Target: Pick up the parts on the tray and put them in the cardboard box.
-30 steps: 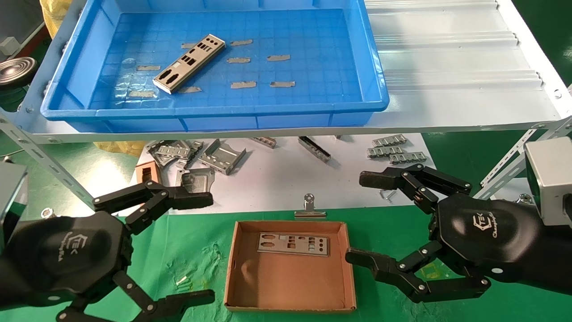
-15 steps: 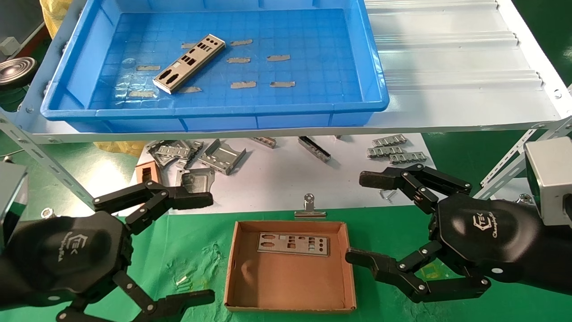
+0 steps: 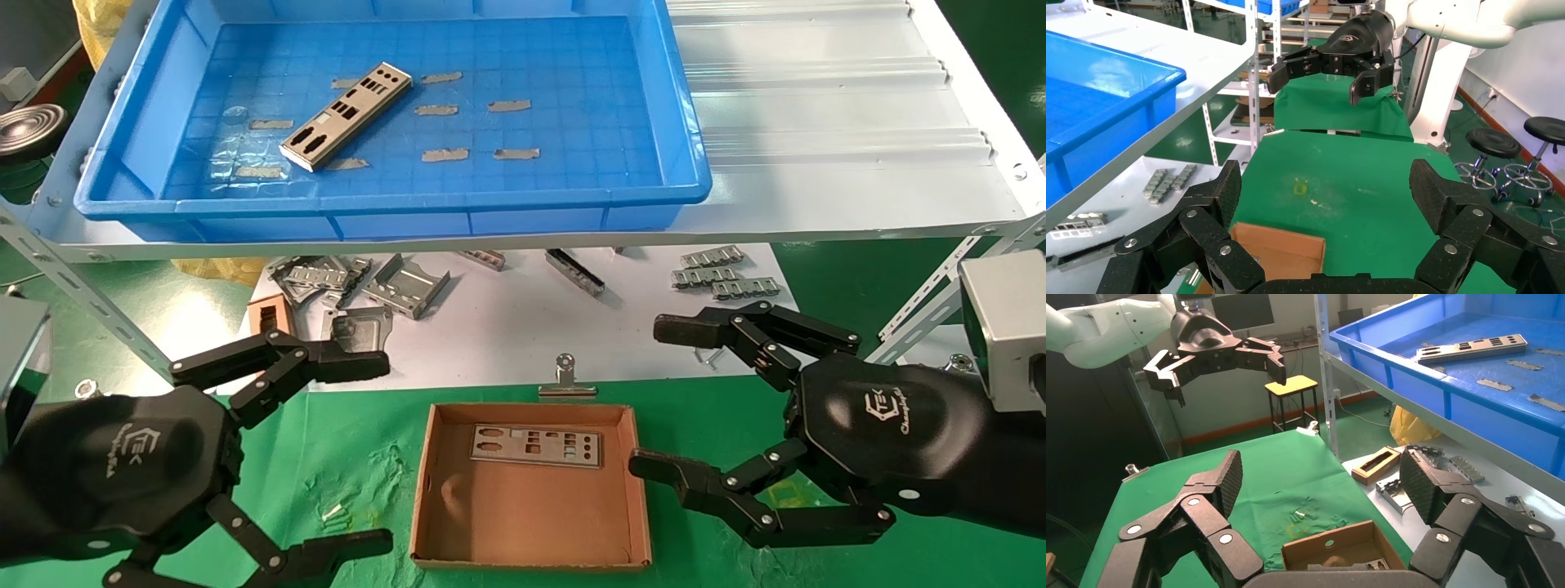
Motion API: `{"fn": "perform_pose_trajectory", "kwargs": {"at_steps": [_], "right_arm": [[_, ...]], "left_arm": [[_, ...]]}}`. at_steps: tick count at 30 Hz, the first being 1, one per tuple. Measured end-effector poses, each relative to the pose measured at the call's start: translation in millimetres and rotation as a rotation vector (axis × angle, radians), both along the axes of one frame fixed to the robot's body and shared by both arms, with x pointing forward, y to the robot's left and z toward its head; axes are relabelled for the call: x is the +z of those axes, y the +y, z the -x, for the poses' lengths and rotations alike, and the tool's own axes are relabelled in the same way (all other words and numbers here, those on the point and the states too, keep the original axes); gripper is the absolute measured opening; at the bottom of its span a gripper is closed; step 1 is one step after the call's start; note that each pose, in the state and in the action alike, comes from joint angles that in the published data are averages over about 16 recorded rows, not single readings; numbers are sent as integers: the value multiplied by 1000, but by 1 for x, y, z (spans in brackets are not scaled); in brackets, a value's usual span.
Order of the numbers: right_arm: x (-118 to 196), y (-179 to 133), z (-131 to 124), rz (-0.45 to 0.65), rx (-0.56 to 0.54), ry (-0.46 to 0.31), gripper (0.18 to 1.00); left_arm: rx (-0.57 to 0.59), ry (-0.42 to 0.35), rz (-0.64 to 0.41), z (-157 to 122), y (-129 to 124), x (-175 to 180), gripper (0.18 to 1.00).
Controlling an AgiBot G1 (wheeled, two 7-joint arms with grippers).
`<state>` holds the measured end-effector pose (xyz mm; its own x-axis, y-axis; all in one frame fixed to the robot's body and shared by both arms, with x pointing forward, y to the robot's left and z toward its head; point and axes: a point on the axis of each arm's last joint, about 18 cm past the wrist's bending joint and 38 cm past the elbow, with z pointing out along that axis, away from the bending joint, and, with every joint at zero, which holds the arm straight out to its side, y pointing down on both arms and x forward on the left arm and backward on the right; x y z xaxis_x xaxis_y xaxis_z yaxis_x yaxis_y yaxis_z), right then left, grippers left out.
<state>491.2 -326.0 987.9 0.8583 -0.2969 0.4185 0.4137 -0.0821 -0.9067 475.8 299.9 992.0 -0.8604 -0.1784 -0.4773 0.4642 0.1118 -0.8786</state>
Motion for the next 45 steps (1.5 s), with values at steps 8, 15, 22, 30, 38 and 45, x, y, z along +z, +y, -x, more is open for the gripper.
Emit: {"fn": "perform_pose_trajectory", "kwargs": {"at_steps": [8,15,22,30,38,45], "right_arm": [[0,0,0,0,0,0,887],[0,0,0,0,0,0,761],[0,0,0,0,0,0,594],[0,0,0,0,0,0,409],[0,0,0,0,0,0,276],[0,0,0,0,0,0,217]], "left_arm": [[0,0,0,0,0,0,1001],[0,0,0,0,0,0,1001],[0,0,0,0,0,0,1001],[6,-10,1,-2,-1,7,1001],[97,-58,6,-29,-4,48,1001],[260,-105,14,-82,-11,112,1001]]}}
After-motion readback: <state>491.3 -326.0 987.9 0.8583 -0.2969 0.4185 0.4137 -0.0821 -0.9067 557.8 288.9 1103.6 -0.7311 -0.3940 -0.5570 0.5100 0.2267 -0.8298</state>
